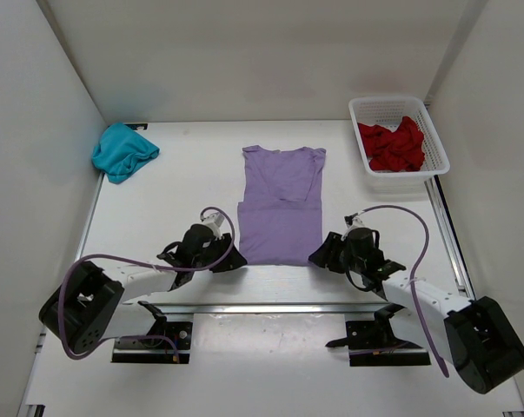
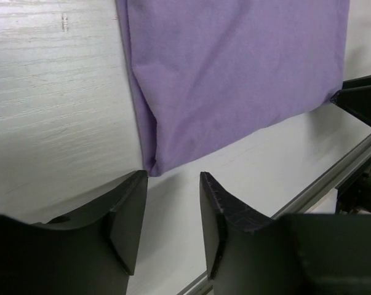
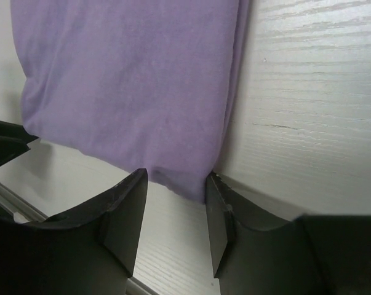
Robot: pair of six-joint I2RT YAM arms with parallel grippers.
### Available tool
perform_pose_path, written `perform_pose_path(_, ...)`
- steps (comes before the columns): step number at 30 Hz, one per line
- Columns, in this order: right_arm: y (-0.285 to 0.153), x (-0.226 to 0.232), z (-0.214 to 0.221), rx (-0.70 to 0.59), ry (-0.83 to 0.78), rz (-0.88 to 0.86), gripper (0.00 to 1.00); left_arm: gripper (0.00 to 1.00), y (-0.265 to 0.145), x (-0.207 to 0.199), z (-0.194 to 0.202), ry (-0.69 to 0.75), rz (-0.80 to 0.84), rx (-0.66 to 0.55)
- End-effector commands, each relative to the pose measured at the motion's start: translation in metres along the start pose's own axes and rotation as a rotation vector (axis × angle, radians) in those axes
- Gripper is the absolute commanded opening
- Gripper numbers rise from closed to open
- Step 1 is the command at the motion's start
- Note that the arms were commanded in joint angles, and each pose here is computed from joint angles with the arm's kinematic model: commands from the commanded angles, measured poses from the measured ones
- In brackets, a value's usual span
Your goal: Fold and stack the t-shirts
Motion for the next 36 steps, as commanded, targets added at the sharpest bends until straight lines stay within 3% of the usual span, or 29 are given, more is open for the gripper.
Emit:
perform_pose_path(1,0.0,-0.031,0.02,0.049,0.017,0.12,0.41,0.49,-0.003,0.021,0.018,-0.004,-0.076,0.052)
perform_pose_path(7,0.002,-0.027,0.017,0.06,0.01,0.104,0.2,0.34,0.003,0.016,0.015,-0.018,-0.066,0.056)
perform_pose_path(12,0.002,-0.023,0.016,0.056,-0.002,0.095,0.02,0.1,0.008,0.008,0.007,-0.002,-0.063,0.045)
perform_pose_path(14,0.001,-0.021,0.014,0.046,-0.007,0.089,0.01,0.01,0.009,0.007,0.004,0.008,-0.077,0.035)
perform_pose_path(23,-0.006,-0.016,0.013,0.039,-0.005,0.071,0.0,0.0,0.0,0.014,0.021,-0.029,-0.077,0.055)
perform_pose_path(36,-0.033,0.003,0.073,0.176,0.011,0.037,0.0,0.0,-0.044,0.005,0.048,0.001,-0.054,0.089)
Point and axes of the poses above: each gripper's point midway between its finger pads, its own y axis out along the fingers, its own x axis along the line the jaws close on, z = x × y, the point moved 1 cm from there along -y, back along the fingers, and after that the axes turned 5 degrees about y, right-handed, at the moved point
